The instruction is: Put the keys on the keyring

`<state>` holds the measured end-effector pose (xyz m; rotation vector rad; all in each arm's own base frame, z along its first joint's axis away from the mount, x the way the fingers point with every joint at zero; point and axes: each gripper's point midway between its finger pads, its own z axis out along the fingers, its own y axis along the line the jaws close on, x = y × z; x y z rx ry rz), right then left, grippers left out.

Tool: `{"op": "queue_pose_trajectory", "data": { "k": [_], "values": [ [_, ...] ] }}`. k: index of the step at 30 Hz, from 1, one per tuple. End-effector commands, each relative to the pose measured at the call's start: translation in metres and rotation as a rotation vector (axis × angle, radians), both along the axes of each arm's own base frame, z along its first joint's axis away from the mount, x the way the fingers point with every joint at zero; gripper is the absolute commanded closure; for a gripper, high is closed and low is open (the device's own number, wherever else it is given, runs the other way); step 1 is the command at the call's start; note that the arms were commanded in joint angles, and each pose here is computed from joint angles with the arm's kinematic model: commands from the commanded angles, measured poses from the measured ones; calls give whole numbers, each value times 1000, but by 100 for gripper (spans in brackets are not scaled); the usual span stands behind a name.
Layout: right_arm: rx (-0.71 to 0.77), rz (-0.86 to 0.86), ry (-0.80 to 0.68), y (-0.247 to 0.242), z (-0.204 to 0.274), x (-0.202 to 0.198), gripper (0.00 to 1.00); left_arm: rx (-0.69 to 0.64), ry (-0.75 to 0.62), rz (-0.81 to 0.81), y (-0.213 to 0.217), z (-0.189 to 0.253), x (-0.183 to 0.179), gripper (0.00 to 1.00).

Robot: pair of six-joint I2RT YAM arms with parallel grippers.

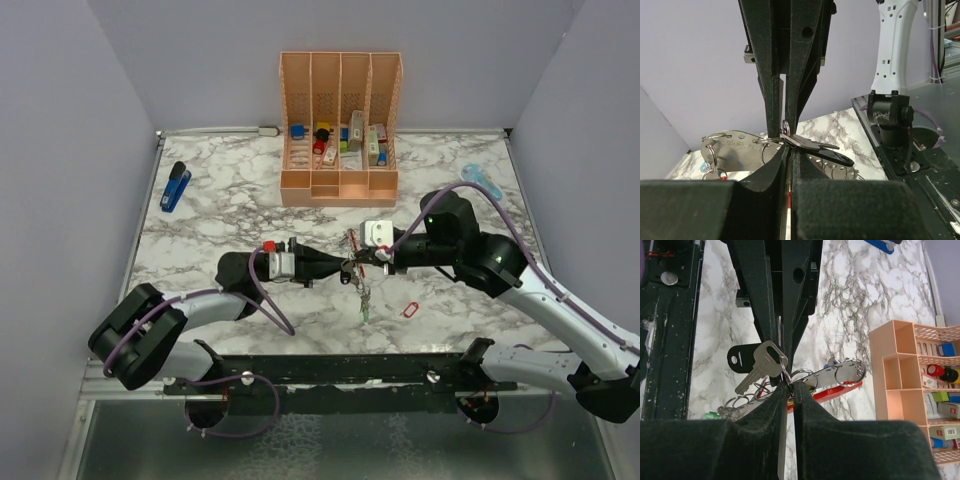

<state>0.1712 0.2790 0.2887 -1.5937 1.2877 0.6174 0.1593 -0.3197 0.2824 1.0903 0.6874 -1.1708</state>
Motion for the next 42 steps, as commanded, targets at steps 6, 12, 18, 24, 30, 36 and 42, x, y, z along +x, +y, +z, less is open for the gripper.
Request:
{"op": "queue_pose_trajectory", "data": {
  "k": [6,12,18,24,30,36,42],
  "values": [
    [-60,28,100,3,-24,-10,99,-213,-220,-6,15,68,-14,99],
    [-67,-14,139,0,-25,-9,99,-201,-200,10,17,67,-3,90],
    [-74,-96,192,-8,-26,-8,99,-171,-188,21,23,61,5,72],
    [-67,-200,249,-17,-31,-6,99,-115,-186,15,27,47,12,68],
    [-64,-279,277,-26,-33,-4,99,-59,-185,10,34,33,16,68],
    [-97,-325,303,-32,-41,-2,99,-13,-216,-49,33,31,12,60],
    [-178,-368,355,-34,-55,2,99,113,-244,-210,25,19,2,46]
  ]
}}
